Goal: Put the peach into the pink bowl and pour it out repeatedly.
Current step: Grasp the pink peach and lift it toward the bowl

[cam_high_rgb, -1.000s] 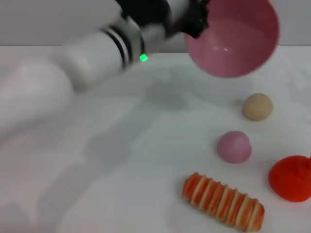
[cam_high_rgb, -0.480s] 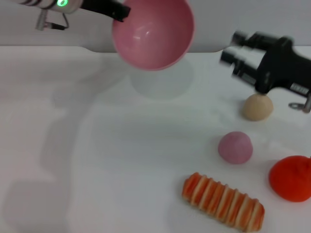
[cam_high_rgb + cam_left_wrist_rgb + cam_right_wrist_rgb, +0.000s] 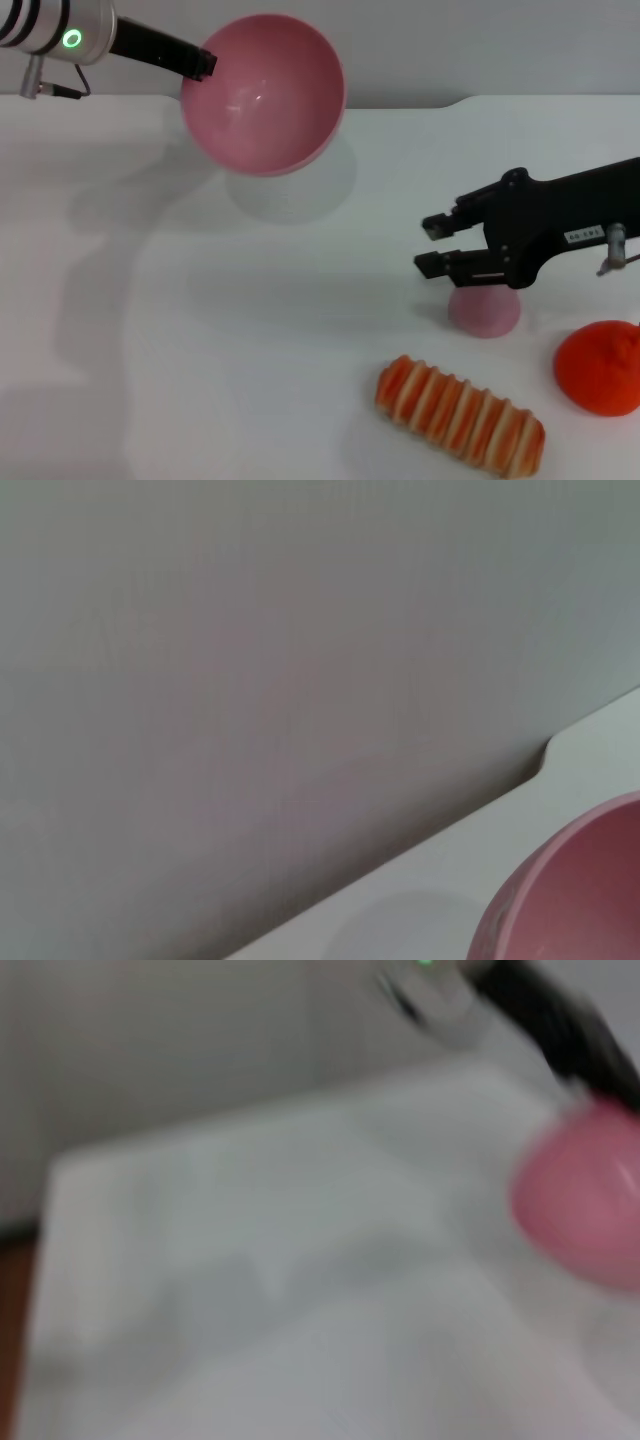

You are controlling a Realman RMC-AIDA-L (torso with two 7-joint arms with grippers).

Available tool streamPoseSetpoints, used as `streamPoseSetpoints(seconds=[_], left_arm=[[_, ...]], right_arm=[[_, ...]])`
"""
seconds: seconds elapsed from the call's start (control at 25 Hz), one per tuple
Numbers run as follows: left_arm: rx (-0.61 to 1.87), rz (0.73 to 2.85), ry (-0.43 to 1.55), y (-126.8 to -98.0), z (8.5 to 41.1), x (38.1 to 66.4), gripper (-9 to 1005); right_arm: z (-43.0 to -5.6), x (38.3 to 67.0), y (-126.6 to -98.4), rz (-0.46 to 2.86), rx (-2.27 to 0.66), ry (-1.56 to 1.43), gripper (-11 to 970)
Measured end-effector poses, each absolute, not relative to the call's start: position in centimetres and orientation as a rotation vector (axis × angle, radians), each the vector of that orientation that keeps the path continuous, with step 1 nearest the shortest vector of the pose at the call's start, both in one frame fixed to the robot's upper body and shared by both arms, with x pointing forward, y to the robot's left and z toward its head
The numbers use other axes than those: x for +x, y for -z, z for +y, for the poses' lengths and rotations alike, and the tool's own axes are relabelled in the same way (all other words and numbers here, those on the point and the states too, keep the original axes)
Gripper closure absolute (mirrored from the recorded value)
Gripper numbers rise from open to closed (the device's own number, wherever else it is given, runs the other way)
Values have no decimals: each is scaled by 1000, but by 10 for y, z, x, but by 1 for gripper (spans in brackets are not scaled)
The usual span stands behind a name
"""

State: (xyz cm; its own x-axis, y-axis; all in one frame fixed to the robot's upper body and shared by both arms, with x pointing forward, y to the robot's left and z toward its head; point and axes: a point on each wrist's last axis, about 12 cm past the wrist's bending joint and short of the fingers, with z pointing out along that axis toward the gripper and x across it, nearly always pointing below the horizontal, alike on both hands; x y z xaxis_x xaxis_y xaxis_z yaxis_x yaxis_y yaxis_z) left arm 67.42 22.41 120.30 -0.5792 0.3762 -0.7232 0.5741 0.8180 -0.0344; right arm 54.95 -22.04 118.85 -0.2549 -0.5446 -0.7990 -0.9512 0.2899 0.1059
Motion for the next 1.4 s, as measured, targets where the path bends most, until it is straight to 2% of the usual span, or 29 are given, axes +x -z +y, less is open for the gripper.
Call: streamPoseSetpoints(seconds=[0.2, 0.44, 1.04, 1.4], left_arm=[[691, 2272, 351, -1196, 225, 671, 955], [697, 2285, 365, -1189, 223, 668, 955], [693, 2293, 375, -1182, 224, 662, 955], [686, 2298, 373, -1178, 228, 660, 954]], right_arm=[[-211, 566, -1192, 2212, -1316, -553, 676], [-195, 578, -1165, 2372, -1306, -355, 683], [-191, 589, -1118, 2527, -1230, -202, 700], [-190, 591, -1116, 2547, -1218, -199, 710]])
